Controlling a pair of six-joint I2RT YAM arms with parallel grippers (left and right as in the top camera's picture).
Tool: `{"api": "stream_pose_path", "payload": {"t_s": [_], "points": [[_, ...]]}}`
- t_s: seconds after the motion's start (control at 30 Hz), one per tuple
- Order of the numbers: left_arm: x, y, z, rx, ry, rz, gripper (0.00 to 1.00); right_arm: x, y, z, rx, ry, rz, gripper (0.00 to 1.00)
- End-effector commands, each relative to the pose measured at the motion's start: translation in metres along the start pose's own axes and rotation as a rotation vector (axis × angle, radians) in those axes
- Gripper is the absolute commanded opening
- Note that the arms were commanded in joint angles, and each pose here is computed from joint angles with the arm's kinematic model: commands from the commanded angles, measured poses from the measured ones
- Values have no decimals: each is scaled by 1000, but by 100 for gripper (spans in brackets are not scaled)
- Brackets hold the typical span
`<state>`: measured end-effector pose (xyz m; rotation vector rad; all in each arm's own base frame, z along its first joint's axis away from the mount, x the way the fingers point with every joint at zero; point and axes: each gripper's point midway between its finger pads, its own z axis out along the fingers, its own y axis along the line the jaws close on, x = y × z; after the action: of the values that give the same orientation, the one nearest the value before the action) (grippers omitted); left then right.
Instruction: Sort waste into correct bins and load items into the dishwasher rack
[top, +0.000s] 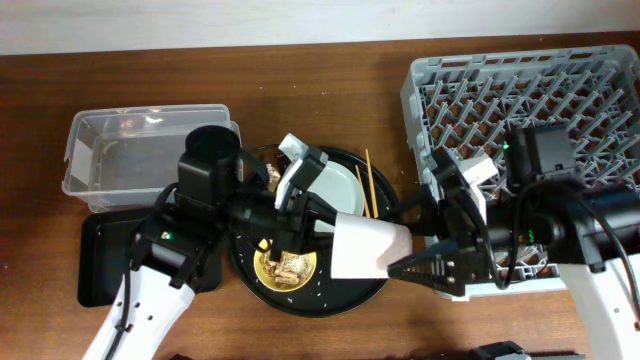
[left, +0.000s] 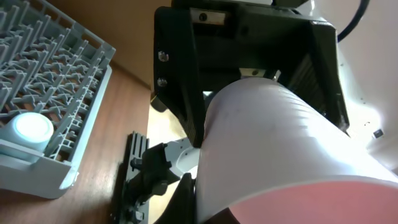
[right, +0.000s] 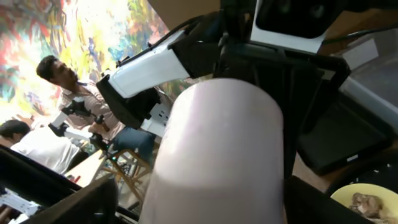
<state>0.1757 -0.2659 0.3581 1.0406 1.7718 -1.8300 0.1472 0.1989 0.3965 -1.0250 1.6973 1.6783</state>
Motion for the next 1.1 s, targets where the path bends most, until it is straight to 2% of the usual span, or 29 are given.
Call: {"api": "stream_pose_path", "payload": {"t_s": [0.0,0.03,0.13,0.23,0.3,0.4,0.47,0.63,0.67,0.7,0.73,0.77,0.8,0.9,0.93,1.0,1.07], "points": [[-5,19,5,-97,-28,4,1,0,11,6,-48,9,-17,70],[-6,21,6,-110,-31,4,1,2,9,7,-34,23,-2,66],[-11,36,3,-196,-65,5,5,7,2,7,4,47,37,66],[-13,39,2,-218,-74,5,6,7,3,7,2,46,37,64],[-14,42,2,-232,-79,5,5,7,4,7,3,47,38,79],[-15,46,1,-255,-88,6,5,9,7,11,-17,62,34,81],[-16,45,1,-255,-90,9,5,14,9,16,-22,89,21,78],[-16,45,1,-254,-89,13,5,16,3,17,9,112,3,61],[-16,45,1,-254,-89,12,33,17,1,16,19,115,-3,61],[-16,45,0,-255,-90,12,55,19,-10,13,89,135,14,60],[-16,45,0,-255,-90,12,94,20,-26,3,214,155,69,58],[-16,45,0,-255,-89,11,99,18,-39,-11,341,150,113,57],[-15,46,0,-255,-88,8,99,14,-46,-22,426,131,157,58],[-11,47,0,-260,-77,-19,99,12,-75,-105,945,4,388,58],[-7,48,0,-263,-70,-40,99,32,-83,-148,1187,-5,519,58],[-3,50,0,-267,-60,-67,99,63,-86,-199,1456,-2,705,57],[-1,50,0,-268,-57,-78,100,93,-93,-239,1636,-16,912,57]]}}
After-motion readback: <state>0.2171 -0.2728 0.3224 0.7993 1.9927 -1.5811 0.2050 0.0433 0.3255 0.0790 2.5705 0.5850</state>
